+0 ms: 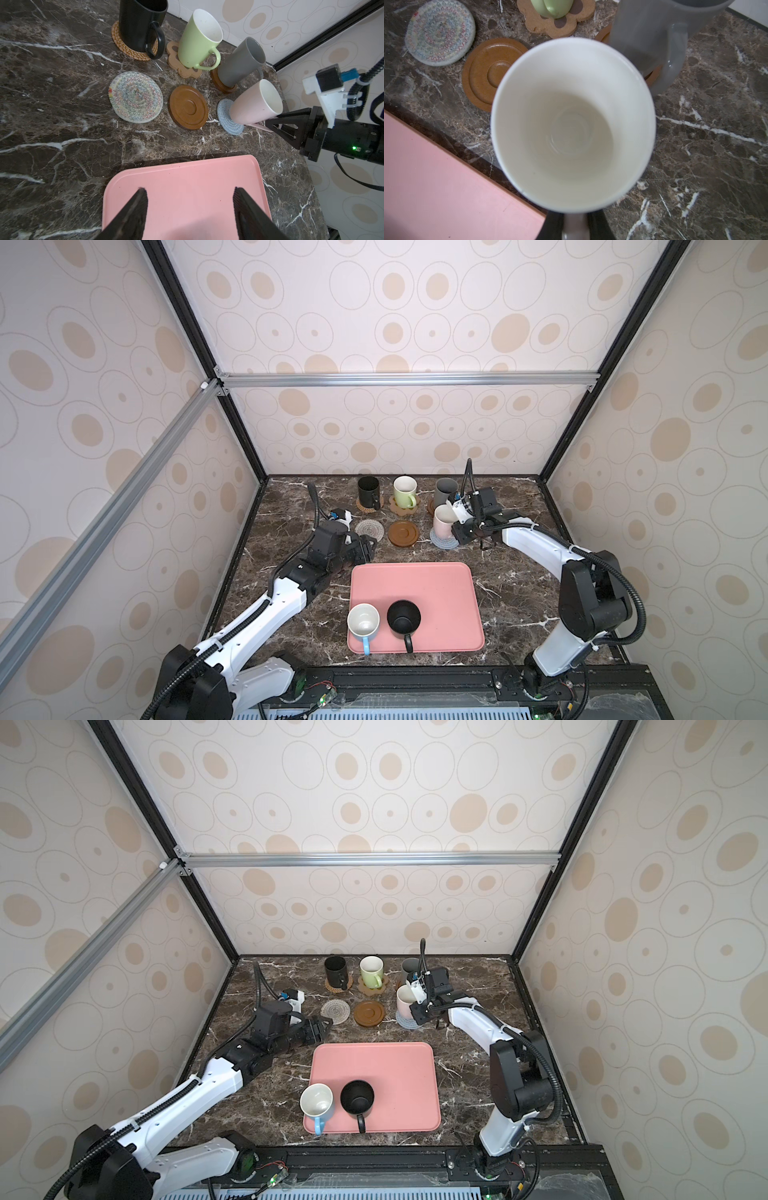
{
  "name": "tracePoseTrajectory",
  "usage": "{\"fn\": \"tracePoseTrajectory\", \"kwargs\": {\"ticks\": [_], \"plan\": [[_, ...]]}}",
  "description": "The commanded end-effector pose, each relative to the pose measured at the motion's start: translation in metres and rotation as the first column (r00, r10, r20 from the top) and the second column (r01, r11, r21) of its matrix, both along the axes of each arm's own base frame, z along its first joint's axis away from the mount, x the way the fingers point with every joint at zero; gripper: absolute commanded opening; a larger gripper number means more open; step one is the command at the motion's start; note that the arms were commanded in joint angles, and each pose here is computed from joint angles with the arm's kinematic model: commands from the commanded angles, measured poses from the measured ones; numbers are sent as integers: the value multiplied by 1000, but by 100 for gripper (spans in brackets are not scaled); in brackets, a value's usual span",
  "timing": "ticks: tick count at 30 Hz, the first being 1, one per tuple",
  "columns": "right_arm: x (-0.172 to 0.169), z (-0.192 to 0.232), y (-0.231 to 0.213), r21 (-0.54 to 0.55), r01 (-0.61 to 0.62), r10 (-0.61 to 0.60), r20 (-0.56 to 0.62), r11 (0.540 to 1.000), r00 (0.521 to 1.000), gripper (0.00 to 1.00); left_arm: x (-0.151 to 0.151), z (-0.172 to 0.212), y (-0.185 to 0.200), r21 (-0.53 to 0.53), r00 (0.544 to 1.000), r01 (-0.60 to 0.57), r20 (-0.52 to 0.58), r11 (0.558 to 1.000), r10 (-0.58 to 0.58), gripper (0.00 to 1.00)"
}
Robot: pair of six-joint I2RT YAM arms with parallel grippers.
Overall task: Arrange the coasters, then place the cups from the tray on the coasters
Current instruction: 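Carry the pink-handled mug with the right gripper over the blue knitted coaster, then lower the pink-handled mug onto the blue knitted coaster with the right gripper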
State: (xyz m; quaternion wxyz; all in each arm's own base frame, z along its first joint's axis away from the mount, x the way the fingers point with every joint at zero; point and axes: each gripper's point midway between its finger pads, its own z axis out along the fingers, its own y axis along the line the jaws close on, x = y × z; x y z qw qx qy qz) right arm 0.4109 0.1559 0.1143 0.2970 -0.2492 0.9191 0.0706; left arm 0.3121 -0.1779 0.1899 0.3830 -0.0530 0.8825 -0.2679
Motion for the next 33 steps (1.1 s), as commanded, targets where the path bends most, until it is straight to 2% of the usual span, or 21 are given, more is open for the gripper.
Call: {"fn": "tracePoseTrajectory", "kwargs": {"ticks": [1, 14, 33], "plan": [[19, 21, 4, 18, -19, 17, 82, 1000, 997, 8, -3, 3, 2, 2, 1000, -11, 5, 1000, 11, 66], [28, 13, -3, 6, 21, -21, 81, 1000, 996, 8, -3, 3, 3, 0, 1000, -13, 3, 1000, 13, 67], [21, -11, -7, -9, 28, -28, 35, 1000, 999, 8, -6, 5, 5, 0, 1000, -21, 7, 1000, 21, 67]]}}
